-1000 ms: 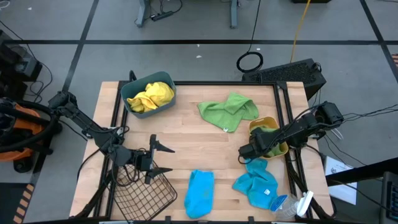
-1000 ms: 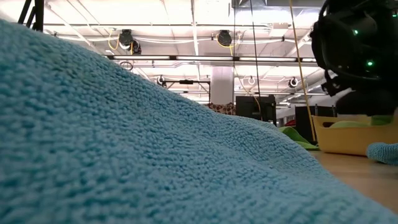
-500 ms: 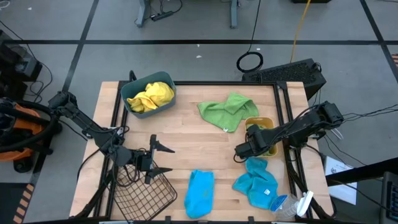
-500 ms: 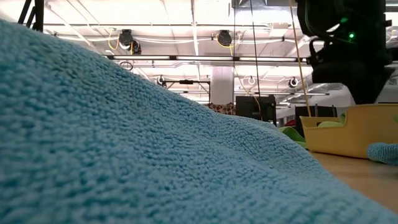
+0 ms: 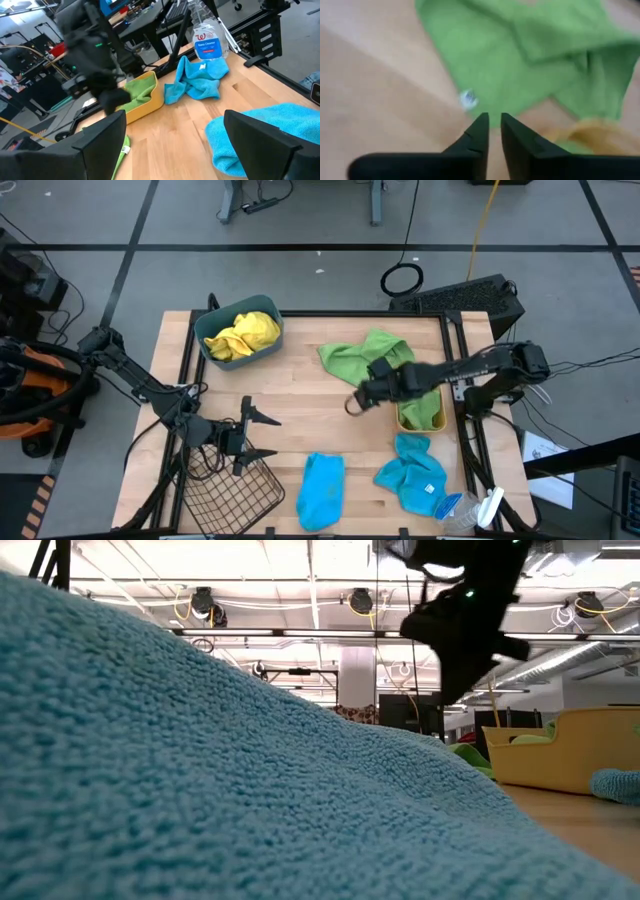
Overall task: Sort microfiber towel by color & place in baskets
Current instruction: Put lower left green towel into the orange bin, then roll upper right green towel
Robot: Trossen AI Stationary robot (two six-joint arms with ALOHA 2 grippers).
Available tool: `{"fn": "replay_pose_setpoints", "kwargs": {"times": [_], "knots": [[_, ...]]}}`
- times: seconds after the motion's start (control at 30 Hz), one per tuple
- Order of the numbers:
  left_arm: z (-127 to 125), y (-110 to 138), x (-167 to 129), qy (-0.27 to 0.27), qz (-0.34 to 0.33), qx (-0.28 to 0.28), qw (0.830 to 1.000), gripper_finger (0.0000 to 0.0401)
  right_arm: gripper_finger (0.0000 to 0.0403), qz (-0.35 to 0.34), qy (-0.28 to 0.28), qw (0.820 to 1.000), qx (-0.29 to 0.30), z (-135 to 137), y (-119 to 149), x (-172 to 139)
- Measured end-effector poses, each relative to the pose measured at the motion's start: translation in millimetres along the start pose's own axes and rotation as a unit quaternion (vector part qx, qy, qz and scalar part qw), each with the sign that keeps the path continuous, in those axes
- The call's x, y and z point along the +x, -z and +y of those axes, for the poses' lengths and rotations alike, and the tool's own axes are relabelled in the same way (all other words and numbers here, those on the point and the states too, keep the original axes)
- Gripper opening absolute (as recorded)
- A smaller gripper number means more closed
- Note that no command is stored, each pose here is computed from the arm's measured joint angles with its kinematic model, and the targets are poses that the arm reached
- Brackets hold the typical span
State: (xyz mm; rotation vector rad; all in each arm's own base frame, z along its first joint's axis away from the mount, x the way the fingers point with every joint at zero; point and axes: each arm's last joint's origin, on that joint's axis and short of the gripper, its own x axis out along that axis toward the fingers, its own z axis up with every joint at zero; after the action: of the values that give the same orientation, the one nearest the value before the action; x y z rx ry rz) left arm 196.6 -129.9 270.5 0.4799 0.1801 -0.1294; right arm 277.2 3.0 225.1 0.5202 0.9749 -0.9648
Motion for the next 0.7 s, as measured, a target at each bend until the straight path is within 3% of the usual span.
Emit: {"fn": "replay_pose_setpoints", "kwargs": {"times": [0.37, 0.57, 0.7], "knots": [[0.0, 0.2, 0.0, 0.0, 0.001, 0.001, 1.0, 0.0341, 0.0192, -0.001, 0.011, 1.0, -0.024, -43.2, -66.8, 40.7], [-0.1, 0.5, 0.0, 0.001, 0.002, 0.002, 1.0, 0.0341, 0.0281, 0.028, 0.039, 0.997, -0.06, -47.2, -75.7, 81.5], [-0.1, 0.4, 0.0, 0.001, 0.002, 0.001, 1.0, 0.0341, 0.0318, 0.059, 0.061, 0.993, -0.079, -45.1, -72.7, 117.5]]}}
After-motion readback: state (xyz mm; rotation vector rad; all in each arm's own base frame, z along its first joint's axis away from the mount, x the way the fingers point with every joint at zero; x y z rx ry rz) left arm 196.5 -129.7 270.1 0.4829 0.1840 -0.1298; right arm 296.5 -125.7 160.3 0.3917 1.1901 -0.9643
